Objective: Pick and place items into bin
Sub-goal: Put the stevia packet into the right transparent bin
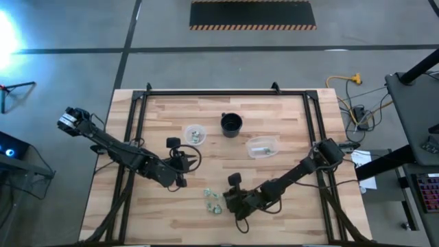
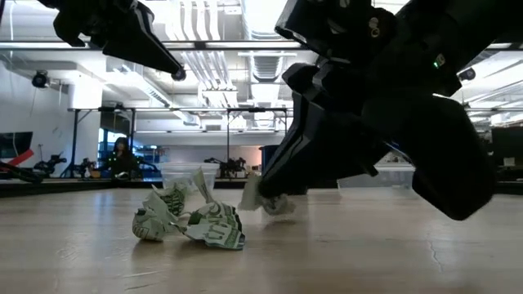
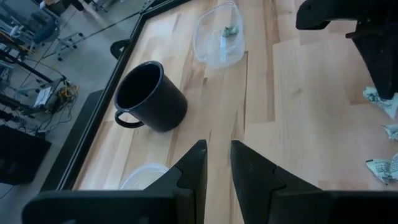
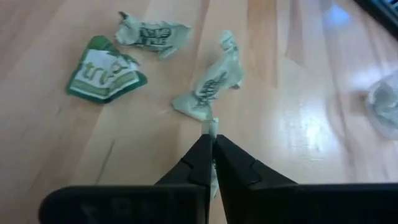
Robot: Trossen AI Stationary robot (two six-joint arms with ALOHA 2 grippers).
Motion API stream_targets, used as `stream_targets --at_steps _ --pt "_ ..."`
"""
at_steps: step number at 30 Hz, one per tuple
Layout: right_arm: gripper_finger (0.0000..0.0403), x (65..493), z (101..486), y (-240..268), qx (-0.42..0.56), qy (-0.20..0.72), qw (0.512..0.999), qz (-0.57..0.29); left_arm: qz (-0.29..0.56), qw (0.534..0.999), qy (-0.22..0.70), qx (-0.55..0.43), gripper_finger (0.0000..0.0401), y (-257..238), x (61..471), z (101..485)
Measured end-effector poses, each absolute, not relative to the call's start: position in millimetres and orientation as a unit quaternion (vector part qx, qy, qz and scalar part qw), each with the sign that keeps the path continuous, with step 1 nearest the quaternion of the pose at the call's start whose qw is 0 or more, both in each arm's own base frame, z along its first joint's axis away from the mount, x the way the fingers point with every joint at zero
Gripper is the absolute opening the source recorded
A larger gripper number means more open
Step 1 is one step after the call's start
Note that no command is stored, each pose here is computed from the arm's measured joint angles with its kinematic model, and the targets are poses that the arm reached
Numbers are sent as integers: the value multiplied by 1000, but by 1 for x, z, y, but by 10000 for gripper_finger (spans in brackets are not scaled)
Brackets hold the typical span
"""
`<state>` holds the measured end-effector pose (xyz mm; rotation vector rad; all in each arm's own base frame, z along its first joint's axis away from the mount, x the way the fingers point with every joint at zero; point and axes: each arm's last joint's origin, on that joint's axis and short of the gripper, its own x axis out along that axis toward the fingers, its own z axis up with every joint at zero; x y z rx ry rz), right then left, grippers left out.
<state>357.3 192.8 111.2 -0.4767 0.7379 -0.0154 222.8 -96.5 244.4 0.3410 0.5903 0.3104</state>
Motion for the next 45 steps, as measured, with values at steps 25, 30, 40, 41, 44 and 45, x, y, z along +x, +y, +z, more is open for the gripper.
stream_targets --at_steps 25,30,40,41,44,45 --pt "8 283 189 124 -271 410 832 -257 151 932 287 161 54 -97 224 244" --pt "8 262 183 97 -243 422 825 -285 145 933 290 159 54 -98 223 243" --pt "9 234 163 66 -206 442 816 -310 143 932 293 159 54 -98 222 240" --pt "9 233 161 64 -203 445 815 -312 143 932 293 159 54 -98 222 240" --pt "9 233 156 59 -189 449 816 -312 143 932 293 159 54 -98 222 240" --pt "9 232 155 58 -188 451 815 -312 143 932 293 159 54 -98 222 240"
